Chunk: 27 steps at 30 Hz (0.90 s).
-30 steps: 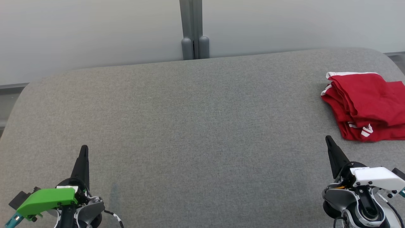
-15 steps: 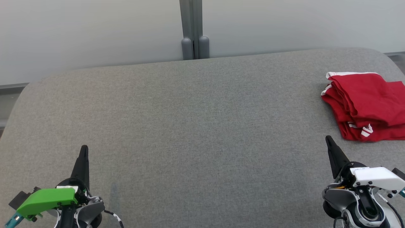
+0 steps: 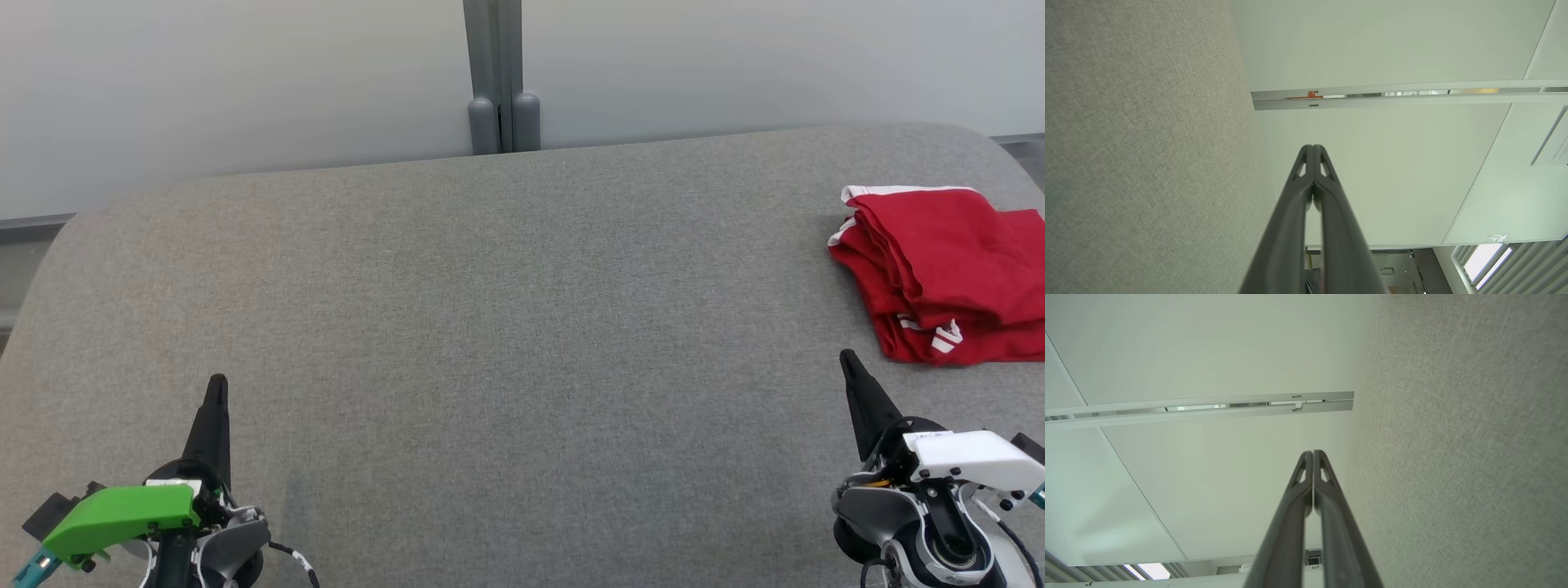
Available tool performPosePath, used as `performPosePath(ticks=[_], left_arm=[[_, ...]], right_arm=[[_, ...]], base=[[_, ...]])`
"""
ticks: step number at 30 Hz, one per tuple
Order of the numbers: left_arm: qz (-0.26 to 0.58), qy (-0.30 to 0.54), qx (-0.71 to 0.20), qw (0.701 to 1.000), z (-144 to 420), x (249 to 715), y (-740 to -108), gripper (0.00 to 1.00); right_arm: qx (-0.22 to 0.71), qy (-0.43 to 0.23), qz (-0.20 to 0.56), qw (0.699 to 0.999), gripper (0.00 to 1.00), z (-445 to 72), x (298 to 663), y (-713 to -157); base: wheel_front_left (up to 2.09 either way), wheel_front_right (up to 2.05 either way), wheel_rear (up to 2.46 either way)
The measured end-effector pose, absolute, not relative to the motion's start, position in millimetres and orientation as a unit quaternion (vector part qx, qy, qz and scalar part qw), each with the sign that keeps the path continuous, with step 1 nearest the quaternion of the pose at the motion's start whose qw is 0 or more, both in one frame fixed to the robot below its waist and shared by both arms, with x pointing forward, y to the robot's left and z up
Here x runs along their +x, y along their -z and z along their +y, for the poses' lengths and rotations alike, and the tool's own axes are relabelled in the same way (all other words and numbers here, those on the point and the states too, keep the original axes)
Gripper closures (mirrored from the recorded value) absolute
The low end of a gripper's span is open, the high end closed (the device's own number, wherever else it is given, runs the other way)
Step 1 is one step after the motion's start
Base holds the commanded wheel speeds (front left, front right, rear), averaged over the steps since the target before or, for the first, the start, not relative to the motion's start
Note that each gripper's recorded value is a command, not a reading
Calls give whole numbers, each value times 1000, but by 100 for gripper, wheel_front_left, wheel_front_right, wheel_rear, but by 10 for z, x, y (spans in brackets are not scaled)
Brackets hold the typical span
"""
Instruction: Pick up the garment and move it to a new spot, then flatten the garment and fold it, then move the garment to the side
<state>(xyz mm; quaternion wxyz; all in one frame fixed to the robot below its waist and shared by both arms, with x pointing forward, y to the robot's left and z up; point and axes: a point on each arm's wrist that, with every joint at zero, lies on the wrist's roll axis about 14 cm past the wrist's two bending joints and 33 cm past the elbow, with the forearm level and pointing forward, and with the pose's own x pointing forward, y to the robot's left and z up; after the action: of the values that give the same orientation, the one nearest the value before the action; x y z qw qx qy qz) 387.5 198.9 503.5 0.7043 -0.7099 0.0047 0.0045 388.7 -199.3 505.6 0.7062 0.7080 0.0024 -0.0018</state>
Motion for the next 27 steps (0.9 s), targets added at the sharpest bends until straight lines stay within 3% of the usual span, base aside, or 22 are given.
performPosePath(ticks=[27], left_arm=[[5,-4,-710,704,1990,3875,-5036,100]], right_arm=[[708,2,2,706,100,-1993,3886,-5056]], base=[[0,0,0]])
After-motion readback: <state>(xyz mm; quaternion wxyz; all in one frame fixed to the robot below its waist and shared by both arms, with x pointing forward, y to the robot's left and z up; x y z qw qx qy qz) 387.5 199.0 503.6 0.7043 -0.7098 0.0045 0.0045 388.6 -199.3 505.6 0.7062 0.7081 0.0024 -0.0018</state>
